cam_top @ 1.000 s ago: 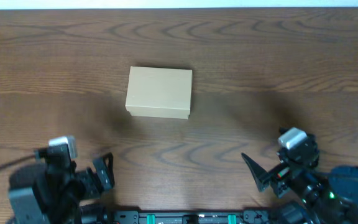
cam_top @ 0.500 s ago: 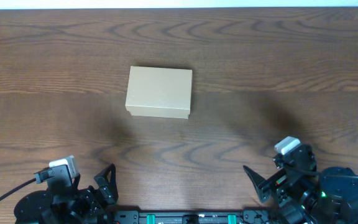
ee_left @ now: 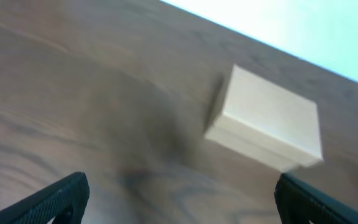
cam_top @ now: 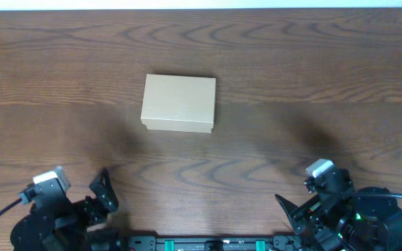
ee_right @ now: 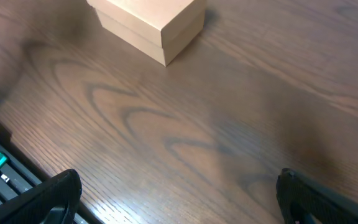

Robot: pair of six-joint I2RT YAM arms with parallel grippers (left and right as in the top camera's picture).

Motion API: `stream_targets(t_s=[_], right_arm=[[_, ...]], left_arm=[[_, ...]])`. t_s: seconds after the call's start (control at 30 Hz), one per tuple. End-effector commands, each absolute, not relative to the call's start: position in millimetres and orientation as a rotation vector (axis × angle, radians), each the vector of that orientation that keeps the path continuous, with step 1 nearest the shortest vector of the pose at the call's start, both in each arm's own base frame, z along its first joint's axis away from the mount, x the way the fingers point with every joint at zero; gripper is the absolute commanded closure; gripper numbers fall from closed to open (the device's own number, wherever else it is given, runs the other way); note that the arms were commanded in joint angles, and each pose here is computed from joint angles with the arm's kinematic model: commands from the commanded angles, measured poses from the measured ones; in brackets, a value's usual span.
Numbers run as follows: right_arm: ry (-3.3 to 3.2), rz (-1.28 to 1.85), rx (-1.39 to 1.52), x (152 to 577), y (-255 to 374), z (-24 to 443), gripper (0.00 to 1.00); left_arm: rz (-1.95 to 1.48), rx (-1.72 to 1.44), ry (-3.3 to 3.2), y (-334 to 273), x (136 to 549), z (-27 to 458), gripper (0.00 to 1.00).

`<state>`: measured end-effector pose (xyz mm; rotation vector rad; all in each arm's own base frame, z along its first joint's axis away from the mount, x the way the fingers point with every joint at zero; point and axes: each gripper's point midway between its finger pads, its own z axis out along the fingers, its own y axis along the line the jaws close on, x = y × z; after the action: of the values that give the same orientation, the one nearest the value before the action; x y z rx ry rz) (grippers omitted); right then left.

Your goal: Pack container

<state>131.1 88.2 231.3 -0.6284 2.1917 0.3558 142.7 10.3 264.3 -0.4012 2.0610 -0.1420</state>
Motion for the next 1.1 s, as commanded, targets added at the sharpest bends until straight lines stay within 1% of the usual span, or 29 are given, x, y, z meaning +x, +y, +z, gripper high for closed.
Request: stream_targets(t_s=[0.0,0.2,0.63,0.8,1.07], right_arm=[[2.203,0.357,-0.602,131,86,229,0.01],[2.203,0.357,-0.602,131,86,229,0.01],[2.203,0.357,-0.602,131,86,229,0.01],[2.203,0.357,-0.602,131,86,229,0.01],[2.203,0.357,-0.602,131,86,229,0.01]], left_arm=[[-0.043,-0.445,2.028,27,149,257,0.05],[-0.047,-0.434,1.976,29,163,228,0.05],[-0.075,-0.389,2.072,21,182,119,0.05],[-0.075,-0.375,2.101,19,188,97,0.04],[-0.045,-0.236,2.18,10,188,70,0.05]])
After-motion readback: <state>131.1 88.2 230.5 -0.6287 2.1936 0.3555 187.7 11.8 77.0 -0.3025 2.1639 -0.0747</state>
